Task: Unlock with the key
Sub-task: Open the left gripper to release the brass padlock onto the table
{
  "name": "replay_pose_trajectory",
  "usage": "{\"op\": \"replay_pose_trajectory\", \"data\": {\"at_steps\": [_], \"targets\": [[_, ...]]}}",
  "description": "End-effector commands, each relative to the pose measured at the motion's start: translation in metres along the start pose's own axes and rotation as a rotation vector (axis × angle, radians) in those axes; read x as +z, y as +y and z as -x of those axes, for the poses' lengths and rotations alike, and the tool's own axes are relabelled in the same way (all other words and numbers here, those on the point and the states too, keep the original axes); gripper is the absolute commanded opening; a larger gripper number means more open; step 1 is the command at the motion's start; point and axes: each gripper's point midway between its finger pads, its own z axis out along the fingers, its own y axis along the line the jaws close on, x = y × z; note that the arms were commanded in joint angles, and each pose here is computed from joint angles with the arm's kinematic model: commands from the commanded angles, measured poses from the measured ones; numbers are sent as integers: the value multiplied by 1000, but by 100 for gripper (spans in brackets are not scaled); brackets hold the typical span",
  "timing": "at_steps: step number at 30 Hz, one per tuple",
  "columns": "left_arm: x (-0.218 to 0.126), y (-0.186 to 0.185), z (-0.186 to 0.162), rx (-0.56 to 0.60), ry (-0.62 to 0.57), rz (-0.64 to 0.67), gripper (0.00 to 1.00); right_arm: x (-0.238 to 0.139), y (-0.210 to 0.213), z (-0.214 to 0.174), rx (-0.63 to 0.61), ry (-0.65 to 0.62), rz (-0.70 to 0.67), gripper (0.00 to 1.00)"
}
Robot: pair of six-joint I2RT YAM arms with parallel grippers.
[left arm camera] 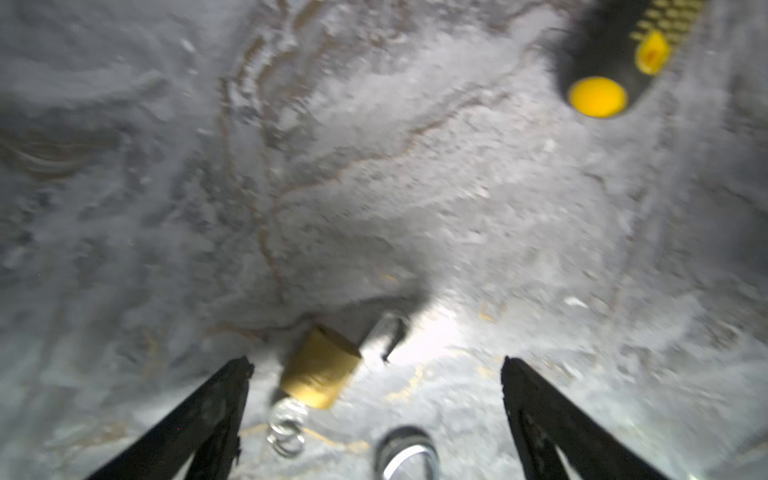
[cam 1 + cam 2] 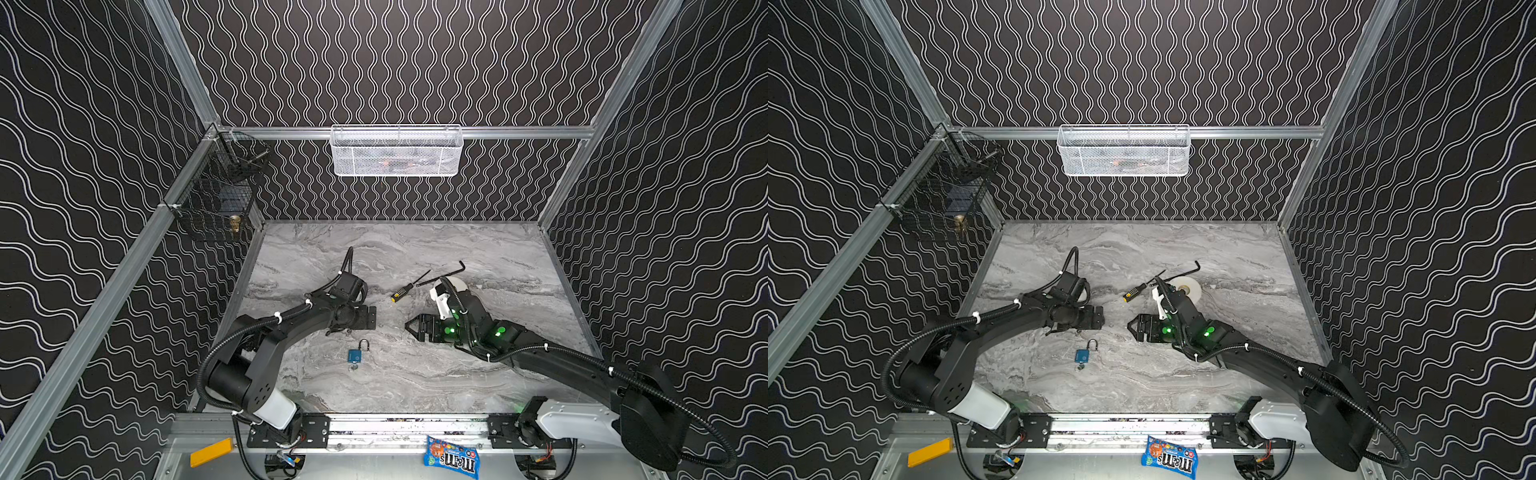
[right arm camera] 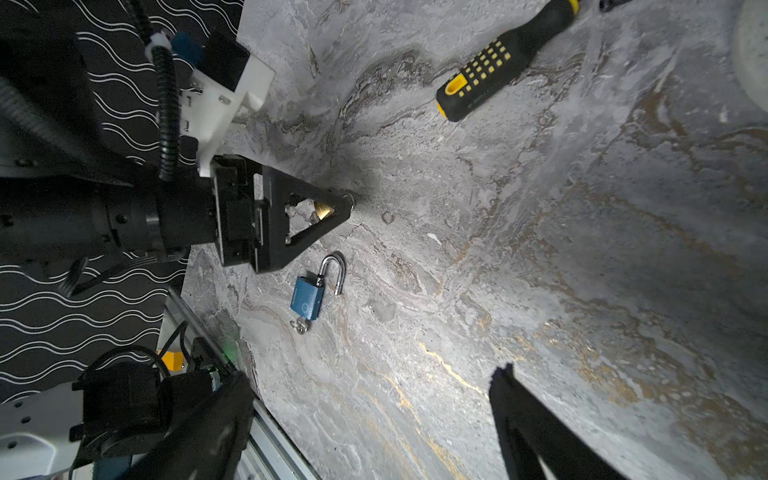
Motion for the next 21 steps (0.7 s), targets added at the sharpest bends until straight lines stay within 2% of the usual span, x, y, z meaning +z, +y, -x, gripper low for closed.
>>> {"op": "replay_pose_trajectory", "data": {"at_steps": [1, 6, 9, 11, 13, 16, 17, 21], "targets": [[-8, 0, 6, -34, -30, -1, 95, -3, 8, 7, -14, -27, 30, 91], [-34, -3, 24, -57, -140, -22, 96, -11, 3, 16, -39, -67, -9, 91], [-62, 15, 43, -118, -243, 50, 99, -32, -17, 43, -45, -158, -139, 92], [-86, 40, 61, -189, -333, 129, 99, -54, -46, 70, -18, -248, -266, 98], [-106, 69, 77, -258, -409, 207, 99, -84, -84, 100, 41, -368, -411, 99], [-125, 132, 85, -382, -467, 430, 99, -139, -144, 133, 93, -590, -687, 99], [-127, 151, 85, -416, -473, 487, 99, -160, -167, 139, 129, -671, -787, 99], [-130, 201, 82, -436, -560, 693, 98, -198, -225, 142, 171, -856, -968, 99]]}}
